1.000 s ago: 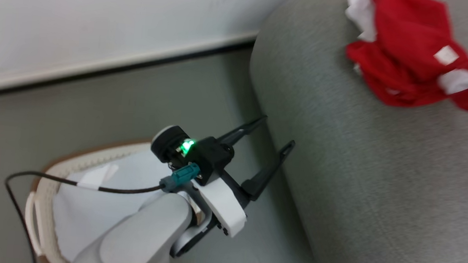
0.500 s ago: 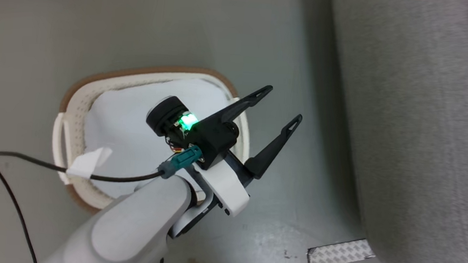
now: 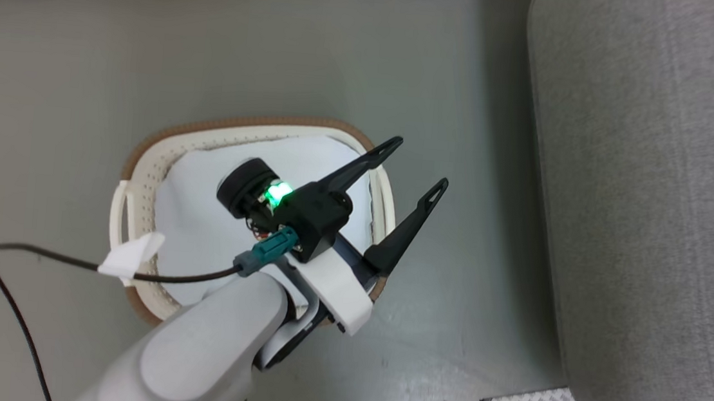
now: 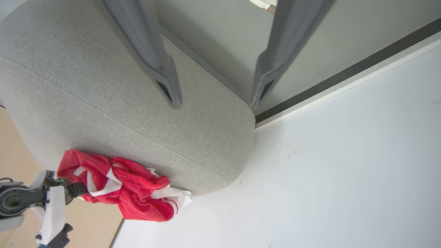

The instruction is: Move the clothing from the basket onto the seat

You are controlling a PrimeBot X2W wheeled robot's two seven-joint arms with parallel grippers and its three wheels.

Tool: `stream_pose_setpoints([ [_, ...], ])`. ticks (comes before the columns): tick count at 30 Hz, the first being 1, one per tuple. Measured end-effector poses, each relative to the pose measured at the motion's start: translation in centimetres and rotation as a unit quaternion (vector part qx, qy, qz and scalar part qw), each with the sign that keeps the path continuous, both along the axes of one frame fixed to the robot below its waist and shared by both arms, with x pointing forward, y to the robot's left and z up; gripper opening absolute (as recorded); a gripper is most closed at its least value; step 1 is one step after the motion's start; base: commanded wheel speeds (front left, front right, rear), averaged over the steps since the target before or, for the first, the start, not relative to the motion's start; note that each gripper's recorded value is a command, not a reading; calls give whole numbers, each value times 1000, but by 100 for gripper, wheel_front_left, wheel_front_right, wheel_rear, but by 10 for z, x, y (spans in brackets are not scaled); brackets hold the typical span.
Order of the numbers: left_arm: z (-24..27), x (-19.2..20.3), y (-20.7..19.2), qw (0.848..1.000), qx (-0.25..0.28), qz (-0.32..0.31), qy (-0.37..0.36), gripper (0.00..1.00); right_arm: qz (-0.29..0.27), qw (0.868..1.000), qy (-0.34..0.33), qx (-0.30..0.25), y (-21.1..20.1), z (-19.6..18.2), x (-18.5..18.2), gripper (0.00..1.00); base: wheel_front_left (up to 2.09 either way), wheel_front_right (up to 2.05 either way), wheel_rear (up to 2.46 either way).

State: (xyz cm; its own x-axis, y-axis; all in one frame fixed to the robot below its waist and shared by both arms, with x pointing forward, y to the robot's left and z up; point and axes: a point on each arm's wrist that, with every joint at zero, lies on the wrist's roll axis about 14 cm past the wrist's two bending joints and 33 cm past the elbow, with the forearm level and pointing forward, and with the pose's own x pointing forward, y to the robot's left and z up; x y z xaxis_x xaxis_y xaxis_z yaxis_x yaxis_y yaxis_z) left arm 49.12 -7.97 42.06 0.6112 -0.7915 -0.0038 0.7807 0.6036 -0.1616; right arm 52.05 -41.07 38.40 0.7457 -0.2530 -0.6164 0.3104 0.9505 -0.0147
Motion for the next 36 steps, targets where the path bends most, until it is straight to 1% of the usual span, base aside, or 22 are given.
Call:
stream_pose_setpoints([
  [4, 13, -8, 0, 1000, -3, 4, -3, 100, 8, 1000, 16, -8, -3, 17, -14, 100, 0, 0, 0],
  [9, 37, -21, 1, 1000, -8, 11, -15, 100, 23, 998, 53, -18, -4, 37, -45, 100, 0, 0, 0],
  [14, 63, -40, 5, 999, -15, 22, -25, 100, 51, 997, 45, -30, 1, 75, -68, 100, 0, 0, 0],
  [17, 82, -51, 9, 999, -20, 34, -36, 100, 74, 996, 18, -48, 4, 105, -79, 100, 0, 0, 0],
  [19, 95, -57, 14, 998, -25, 46, -46, 100, 94, 994, -23, -60, 10, 134, -81, 100, 0, 0, 0],
  [22, 119, -63, 28, 995, -34, 74, -65, 100, 126, 986, -86, -64, 27, 173, -86, 100, 0, 0, 0],
  [24, 138, -66, 39, 991, -40, 93, -87, 100, 149, 977, -136, -68, 42, 202, -89, 100, 0, 0, 0],
  [26, 157, -69, 51, 987, -44, 112, -111, 100, 170, 964, -192, -72, 56, 234, -92, 100, 0, 0, 0],
  [28, 172, -71, 65, 981, -48, 135, -129, 100, 198, 942, -258, -80, 75, 268, -93, 100, 0, 0, 0],
  [30, 184, -70, 84, 975, -54, 165, -141, 100, 223, 915, -328, -82, 97, 300, -94, 100, 0, 0, 0],
  [31, 187, -71, 94, 972, -62, 178, -138, 100, 233, 902, -355, -79, 107, 309, -95, 100, 0, 0, 0],
  [32, 187, -71, 105, 969, -66, 194, -135, 100, 240, 893, -374, -74, 115, 313, -95, 100, 0, 0, 0],
  [34, 185, -71, 132, 961, -66, 234, -131, 100, 255, 877, -404, -59, 133, 315, -96, 100, 0, 0, 0],
  [36, 183, -72, 159, 951, -66, 273, -126, 100, 266, 864, -426, -49, 147, 315, -97, 100, 0, 0, 0],
])
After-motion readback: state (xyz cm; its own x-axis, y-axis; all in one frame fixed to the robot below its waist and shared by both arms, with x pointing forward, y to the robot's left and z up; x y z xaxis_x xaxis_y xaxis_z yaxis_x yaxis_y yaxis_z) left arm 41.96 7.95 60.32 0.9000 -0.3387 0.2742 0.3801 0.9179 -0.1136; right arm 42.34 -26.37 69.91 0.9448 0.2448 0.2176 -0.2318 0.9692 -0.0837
